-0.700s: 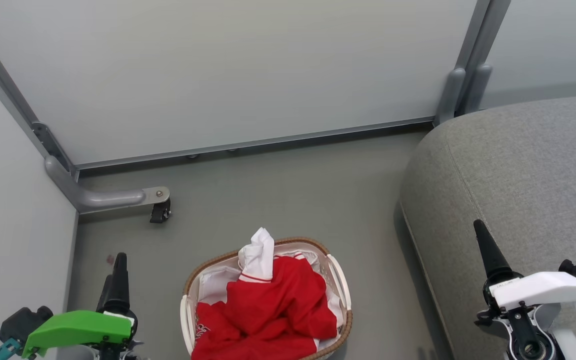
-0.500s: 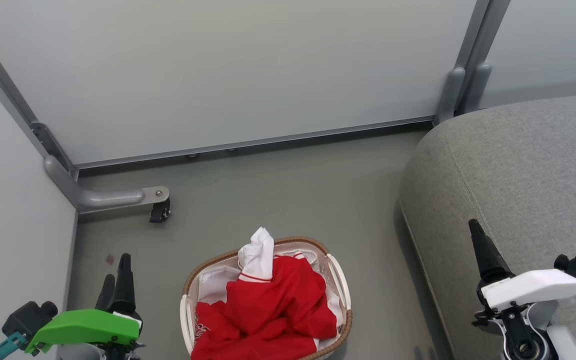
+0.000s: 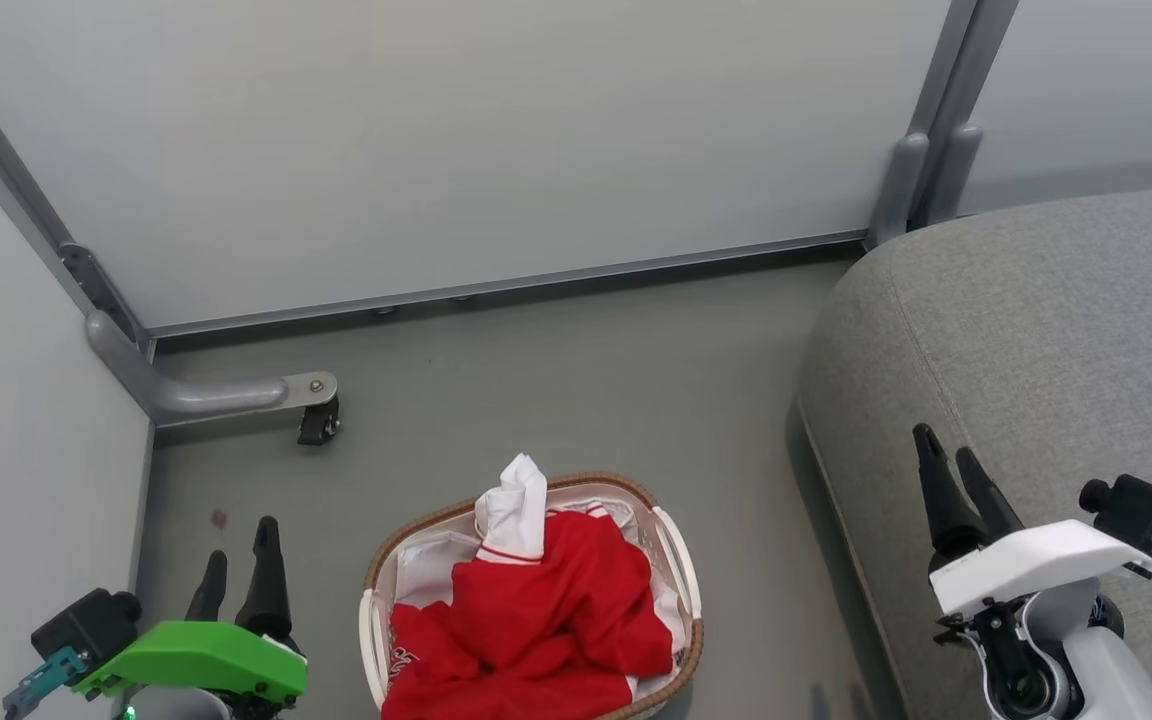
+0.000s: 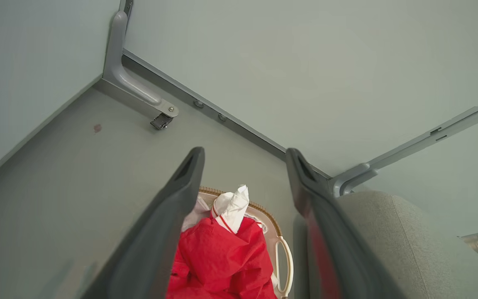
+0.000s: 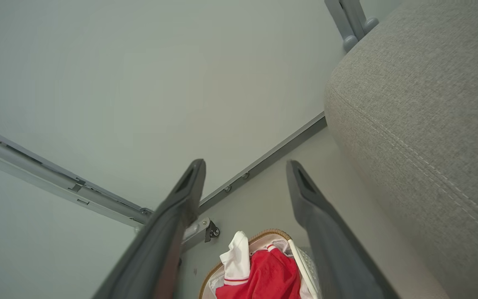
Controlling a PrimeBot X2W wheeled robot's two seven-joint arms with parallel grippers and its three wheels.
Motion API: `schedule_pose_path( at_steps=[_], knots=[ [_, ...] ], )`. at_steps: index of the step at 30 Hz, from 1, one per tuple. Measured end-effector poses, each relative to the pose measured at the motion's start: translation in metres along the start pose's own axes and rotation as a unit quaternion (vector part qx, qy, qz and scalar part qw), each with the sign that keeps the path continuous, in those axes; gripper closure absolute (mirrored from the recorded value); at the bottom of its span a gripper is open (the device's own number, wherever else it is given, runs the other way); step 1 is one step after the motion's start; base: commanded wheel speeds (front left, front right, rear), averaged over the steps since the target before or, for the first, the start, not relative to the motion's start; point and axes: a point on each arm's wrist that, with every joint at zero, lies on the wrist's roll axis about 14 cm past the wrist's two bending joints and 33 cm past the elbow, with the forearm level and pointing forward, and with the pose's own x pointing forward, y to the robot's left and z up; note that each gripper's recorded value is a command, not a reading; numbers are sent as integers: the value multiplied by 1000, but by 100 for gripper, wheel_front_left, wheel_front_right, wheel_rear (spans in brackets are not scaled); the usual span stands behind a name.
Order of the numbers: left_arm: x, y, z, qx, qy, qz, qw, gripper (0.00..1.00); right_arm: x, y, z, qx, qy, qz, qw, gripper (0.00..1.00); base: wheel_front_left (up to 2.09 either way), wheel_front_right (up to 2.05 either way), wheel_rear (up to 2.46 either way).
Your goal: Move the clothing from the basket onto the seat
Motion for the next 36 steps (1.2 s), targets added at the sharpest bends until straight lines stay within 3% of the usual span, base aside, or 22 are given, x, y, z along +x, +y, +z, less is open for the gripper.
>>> schedule_pose_path(
  at_steps=[17, 27, 36],
  knots=[
    [-1, -3, -4, 110, -2, -10, 994, 0, -4, -3, -15, -117, 19, 6, 993, 0, 0, 0, 0],
    [0, -17, 7, 172, -27, -30, 984, 0, 4, 23, 8, -188, -25, 42, 981, 0, 0, 0, 0],
    [1, -24, 15, 212, -48, -40, 975, 0, 3, 22, 4, -233, -24, 45, 971, 0, 0, 0, 0]
  ],
)
